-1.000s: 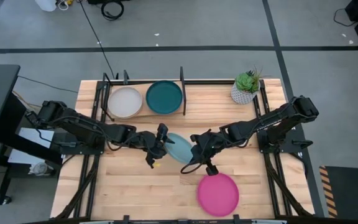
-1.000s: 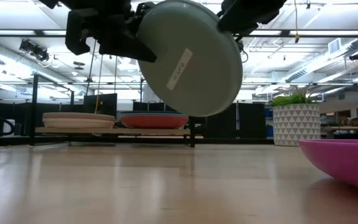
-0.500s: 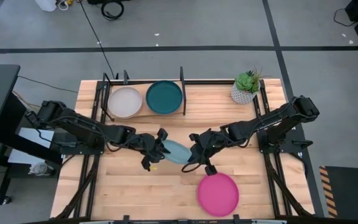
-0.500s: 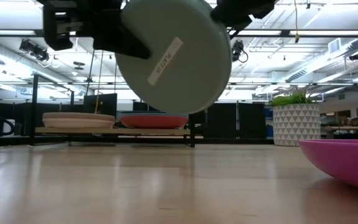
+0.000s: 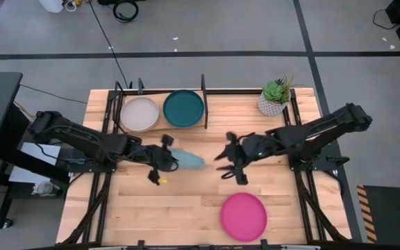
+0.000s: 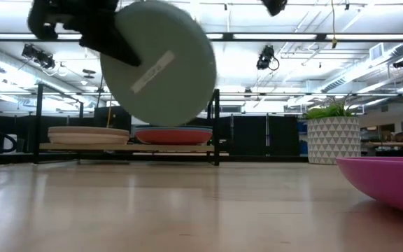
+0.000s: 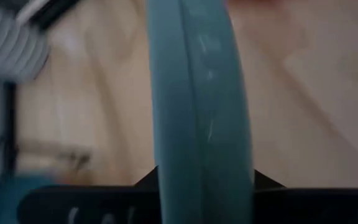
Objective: Place and stack plates onto a shelf
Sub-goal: Stack the light blue plate on the gray plate
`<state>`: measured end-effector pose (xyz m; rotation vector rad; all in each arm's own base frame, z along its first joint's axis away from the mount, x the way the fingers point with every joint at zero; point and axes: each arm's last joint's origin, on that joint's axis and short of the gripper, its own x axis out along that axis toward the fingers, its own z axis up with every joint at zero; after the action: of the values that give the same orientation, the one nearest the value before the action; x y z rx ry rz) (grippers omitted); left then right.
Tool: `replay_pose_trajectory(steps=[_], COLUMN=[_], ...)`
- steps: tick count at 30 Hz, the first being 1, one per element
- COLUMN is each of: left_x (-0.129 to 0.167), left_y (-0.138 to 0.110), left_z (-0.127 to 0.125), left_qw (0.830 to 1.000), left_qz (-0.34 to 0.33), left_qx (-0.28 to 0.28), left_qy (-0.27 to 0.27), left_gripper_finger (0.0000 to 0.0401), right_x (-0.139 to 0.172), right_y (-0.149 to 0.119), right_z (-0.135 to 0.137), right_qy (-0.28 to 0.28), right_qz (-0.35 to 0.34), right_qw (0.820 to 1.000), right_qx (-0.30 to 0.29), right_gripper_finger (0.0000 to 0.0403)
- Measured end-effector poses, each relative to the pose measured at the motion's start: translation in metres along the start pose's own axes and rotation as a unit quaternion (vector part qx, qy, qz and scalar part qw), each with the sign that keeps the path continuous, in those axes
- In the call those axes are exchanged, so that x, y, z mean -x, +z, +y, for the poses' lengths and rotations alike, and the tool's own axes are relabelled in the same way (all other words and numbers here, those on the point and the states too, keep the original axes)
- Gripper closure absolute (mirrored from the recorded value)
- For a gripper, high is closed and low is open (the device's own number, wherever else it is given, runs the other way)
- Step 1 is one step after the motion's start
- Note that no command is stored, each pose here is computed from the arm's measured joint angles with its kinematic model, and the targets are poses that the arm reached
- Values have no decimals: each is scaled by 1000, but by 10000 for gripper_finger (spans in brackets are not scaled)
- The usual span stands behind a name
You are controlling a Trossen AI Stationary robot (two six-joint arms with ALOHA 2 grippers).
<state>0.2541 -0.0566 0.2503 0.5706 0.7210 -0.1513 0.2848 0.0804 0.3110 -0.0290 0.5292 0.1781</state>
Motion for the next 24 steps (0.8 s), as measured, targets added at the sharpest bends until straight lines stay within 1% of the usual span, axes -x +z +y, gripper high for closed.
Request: replay_pose_trajectory(steps=[2, 4, 7, 9, 12, 14, 19, 24], left_x=[8, 17, 24, 29, 33, 33, 29, 20], left_y=[-5, -13, -20, -28, -34, -36, -49, -81], left_z=[3, 5, 8, 8, 11, 15, 28, 40], left_qw=[999, 994, 981, 967, 939, 923, 901, 872], left_qz=[31, 75, 121, 165, 208, 222, 249, 311], left_qx=[24, 40, 51, 40, 28, 32, 76, 103], left_qy=[34, 71, 143, 190, 274, 313, 348, 363], left_gripper_finger=[365, 364, 357, 356, 360, 362, 359, 360], right_x=[12, 20, 23, 24, 19, 15, 7, 7], right_y=[2, 4, 3, 1, -2, -6, -9, -11], right_z=[2, 5, 9, 10, 12, 12, 12, 13], right_qy=[-34, -46, -55, -62, -71, -78, -80, -78], right_qz=[-7, -21, -21, -15, -4, 15, 23, 32], right_qw=[999, 999, 998, 998, 997, 997, 997, 996], right_qx=[3, 6, 10, 8, 0, 0, -3, -8], right_gripper_finger=[234, 234, 235, 236, 236, 236, 236, 237])
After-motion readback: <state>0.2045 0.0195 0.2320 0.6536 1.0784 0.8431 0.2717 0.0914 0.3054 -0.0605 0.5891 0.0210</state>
